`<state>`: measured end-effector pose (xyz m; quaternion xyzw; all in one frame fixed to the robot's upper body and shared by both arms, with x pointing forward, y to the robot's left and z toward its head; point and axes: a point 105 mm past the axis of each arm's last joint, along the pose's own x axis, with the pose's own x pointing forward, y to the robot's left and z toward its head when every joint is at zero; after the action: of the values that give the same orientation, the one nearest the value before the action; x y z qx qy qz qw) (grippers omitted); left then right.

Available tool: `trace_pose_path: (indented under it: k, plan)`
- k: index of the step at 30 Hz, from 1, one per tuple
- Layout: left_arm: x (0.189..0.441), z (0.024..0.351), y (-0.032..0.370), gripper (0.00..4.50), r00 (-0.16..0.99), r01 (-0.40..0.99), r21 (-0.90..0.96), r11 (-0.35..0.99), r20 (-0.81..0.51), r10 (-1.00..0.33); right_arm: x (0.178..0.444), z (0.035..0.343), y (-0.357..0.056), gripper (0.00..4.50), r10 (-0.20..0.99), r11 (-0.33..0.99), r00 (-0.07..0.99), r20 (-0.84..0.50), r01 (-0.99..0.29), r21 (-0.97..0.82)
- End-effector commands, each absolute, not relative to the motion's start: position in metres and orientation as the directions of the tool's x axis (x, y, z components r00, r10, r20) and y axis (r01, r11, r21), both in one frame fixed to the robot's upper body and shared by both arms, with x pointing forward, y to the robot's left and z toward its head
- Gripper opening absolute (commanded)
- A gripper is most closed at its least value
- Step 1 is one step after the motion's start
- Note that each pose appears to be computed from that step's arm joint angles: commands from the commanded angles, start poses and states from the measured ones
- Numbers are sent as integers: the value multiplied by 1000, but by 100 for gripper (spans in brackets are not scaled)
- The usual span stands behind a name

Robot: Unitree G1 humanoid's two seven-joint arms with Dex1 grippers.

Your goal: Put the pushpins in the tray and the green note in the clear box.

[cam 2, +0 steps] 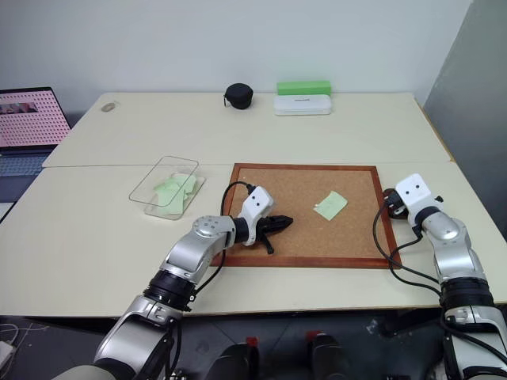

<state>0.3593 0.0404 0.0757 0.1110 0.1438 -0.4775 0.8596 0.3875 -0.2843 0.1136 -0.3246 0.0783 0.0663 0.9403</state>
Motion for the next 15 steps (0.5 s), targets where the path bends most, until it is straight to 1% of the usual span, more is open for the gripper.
trace_pose_path:
  k: [1, 3, 4, 7, 11, 13, 15]
  plan:
    - [355, 49, 51, 0, 504, 833, 26, 552, -446, -739, 392, 134, -285, 304, 67, 774, 990, -121, -128, -620]
    - [356, 49, 51, 0, 505, 833, 27, 553, -446, -739, 392, 135, -285, 338, 71, 777, 991, -113, -126, -617]
    - [356, 49, 51, 0, 506, 832, 27, 554, -445, -739, 391, 138, -277, 355, 108, 799, 989, -100, -146, -584]
    - [356, 49, 51, 0, 506, 833, 27, 553, -444, -740, 387, 145, -246, 355, 252, 847, 966, -62, -251, -469]
    - [356, 48, 50, 0, 504, 833, 27, 552, -445, -740, 380, 149, -216, 355, 366, 864, 930, -33, -353, -358]
    - [355, 48, 49, 0, 503, 834, 25, 551, -445, -741, 372, 149, -188, 355, 465, 844, 885, -29, -453, -286]
    - [355, 48, 49, 0, 503, 834, 25, 551, -443, -742, 366, 147, -167, 355, 531, 819, 847, -30, -522, -238]
